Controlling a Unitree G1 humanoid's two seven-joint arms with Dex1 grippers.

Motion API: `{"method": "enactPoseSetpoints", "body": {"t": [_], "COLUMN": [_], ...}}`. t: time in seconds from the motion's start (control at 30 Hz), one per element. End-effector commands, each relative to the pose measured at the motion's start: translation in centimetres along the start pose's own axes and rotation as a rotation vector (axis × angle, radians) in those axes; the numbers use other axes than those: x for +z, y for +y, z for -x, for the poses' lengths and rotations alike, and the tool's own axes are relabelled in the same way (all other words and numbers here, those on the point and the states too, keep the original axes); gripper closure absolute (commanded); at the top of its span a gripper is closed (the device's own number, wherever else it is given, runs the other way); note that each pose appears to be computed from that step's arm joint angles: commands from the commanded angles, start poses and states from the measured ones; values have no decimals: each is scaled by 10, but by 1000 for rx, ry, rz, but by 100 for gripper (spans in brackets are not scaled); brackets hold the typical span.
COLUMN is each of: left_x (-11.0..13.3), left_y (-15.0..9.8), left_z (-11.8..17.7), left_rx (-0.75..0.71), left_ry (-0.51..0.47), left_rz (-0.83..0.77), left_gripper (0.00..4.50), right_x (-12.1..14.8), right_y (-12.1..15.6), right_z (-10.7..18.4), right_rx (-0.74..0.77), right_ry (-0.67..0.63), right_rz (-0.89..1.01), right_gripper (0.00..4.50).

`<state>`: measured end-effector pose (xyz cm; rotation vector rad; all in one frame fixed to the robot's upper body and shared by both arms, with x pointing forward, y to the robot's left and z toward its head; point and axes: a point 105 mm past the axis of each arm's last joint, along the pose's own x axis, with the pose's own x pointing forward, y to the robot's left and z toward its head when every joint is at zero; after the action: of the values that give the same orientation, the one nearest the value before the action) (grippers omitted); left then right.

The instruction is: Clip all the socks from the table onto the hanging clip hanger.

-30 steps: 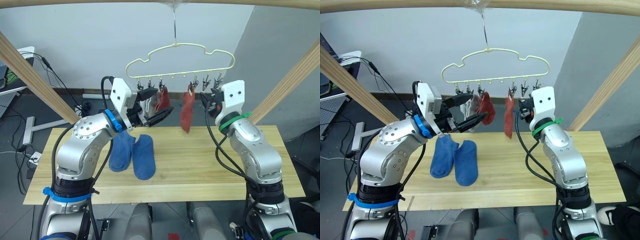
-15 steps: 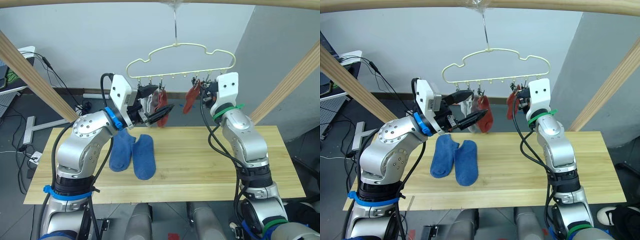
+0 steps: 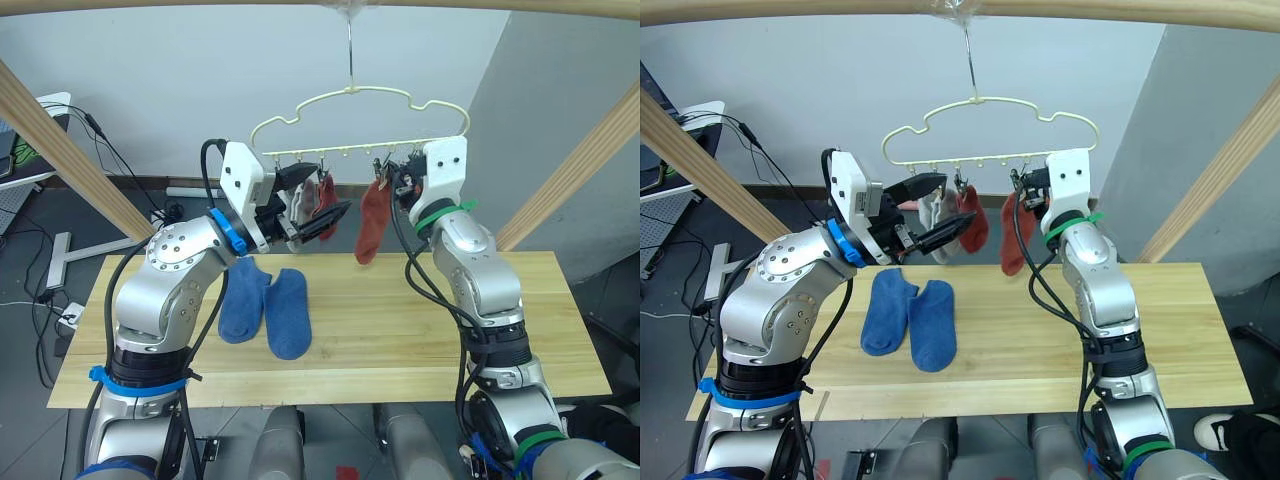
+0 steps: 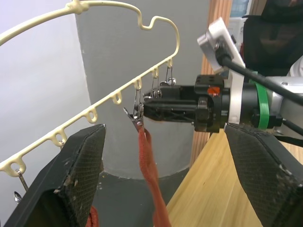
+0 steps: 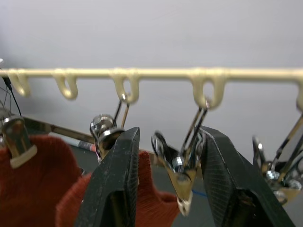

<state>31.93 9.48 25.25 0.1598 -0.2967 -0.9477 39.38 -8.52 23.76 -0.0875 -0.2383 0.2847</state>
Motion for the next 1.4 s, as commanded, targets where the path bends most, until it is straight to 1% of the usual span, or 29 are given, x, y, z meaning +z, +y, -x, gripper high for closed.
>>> {"method": "enactPoseSetpoints", "body": {"t": [0.03,0.83,0.9,1.0,1.1,1.13,1.27,1.4], "left_x": [17,22,22,22,22,22,22,14], "left_y": [-3,-10,-10,-10,-11,-11,-16,-22], "left_z": [-1,-5,-5,-5,-5,-5,-7,-5], "left_rx": [-14,-44,-45,-46,-48,-48,-63,-89], "left_ry": [-57,-78,-79,-79,-80,-80,-83,-52], "left_rz": [-40,-8,-6,-4,-4,-4,13,-23], "left_gripper": [33,33,33,33,33,33,33,33], "right_x": [16,15,14,13,13,12,13,11], "right_y": [1,-1,-1,-2,-4,-4,-21,-29], "right_z": [-1,-6,-6,-6,-5,-5,-2,-3], "right_rx": [6,5,4,2,0,0,-13,-6], "right_ry": [-65,-61,-59,-56,-53,-53,-38,0], "right_rz": [8,-7,-8,-9,-9,-8,-15,-116], "right_gripper": [262,262,301,383,439,447,447,447]}}
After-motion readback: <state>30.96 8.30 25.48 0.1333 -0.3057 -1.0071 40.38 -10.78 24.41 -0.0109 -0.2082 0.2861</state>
